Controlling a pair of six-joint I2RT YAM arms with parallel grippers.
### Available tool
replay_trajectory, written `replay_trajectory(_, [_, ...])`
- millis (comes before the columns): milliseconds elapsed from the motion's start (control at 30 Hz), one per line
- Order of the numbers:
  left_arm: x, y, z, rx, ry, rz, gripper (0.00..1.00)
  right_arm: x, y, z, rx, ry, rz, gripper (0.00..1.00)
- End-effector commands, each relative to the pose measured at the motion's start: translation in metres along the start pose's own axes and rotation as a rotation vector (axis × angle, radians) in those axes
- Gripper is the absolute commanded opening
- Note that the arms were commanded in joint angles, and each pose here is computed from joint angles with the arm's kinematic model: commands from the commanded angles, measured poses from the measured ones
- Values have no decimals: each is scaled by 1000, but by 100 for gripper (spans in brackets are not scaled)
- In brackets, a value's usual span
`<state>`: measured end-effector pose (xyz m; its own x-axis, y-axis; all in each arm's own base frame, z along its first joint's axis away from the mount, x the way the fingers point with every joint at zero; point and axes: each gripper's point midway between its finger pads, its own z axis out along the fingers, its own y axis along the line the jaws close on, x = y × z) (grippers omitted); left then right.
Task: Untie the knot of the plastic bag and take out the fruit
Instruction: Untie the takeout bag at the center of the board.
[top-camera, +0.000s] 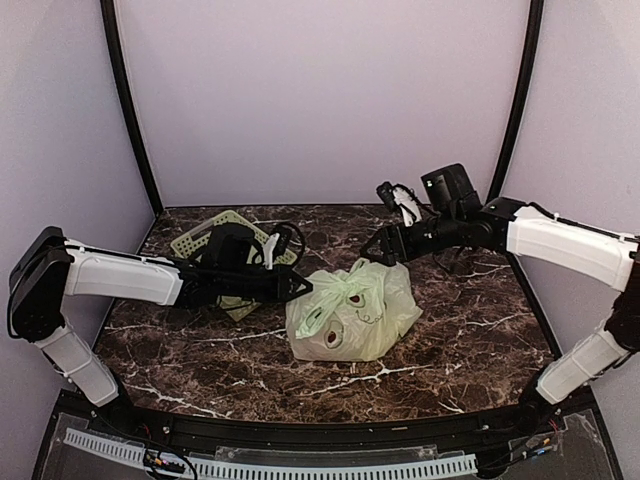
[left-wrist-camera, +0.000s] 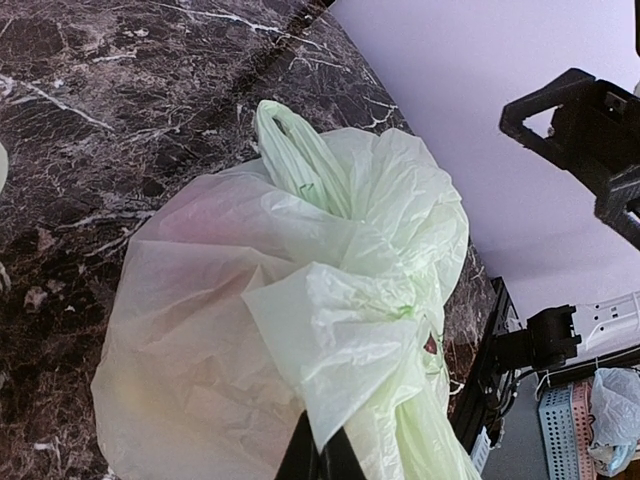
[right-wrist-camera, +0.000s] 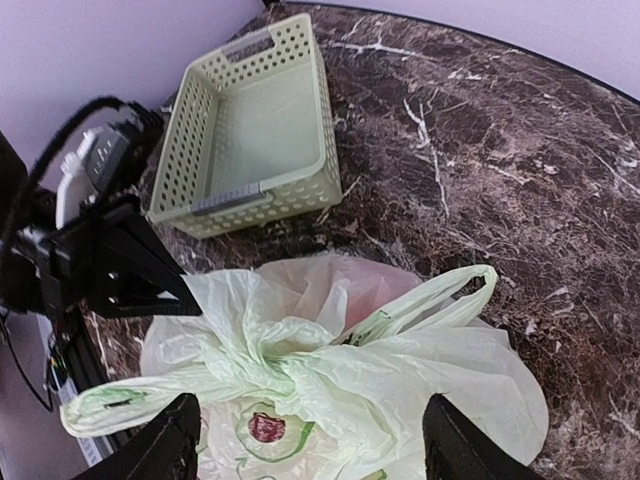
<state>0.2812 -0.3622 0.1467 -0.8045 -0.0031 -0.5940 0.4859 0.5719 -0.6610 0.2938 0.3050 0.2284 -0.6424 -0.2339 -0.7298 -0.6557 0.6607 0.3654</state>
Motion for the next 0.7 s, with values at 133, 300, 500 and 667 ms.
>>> replay_trajectory(133, [-13, -13, -10, 25, -24, 29, 1, 12, 0, 33, -80, 120, -199, 83])
replay_trajectory(300, [-13, -13, -9, 20, -21, 30, 1, 27, -14, 42, -20, 163, -244, 86])
replay_trajectory(500, [-15, -14, -8, 20, -19, 26, 1, 47, -4, 53, -12, 199, -295, 91])
replay_trajectory(667, [-16, -14, -7, 16, -17, 28, 1, 62, -13, 67, 63, 242, -297, 92])
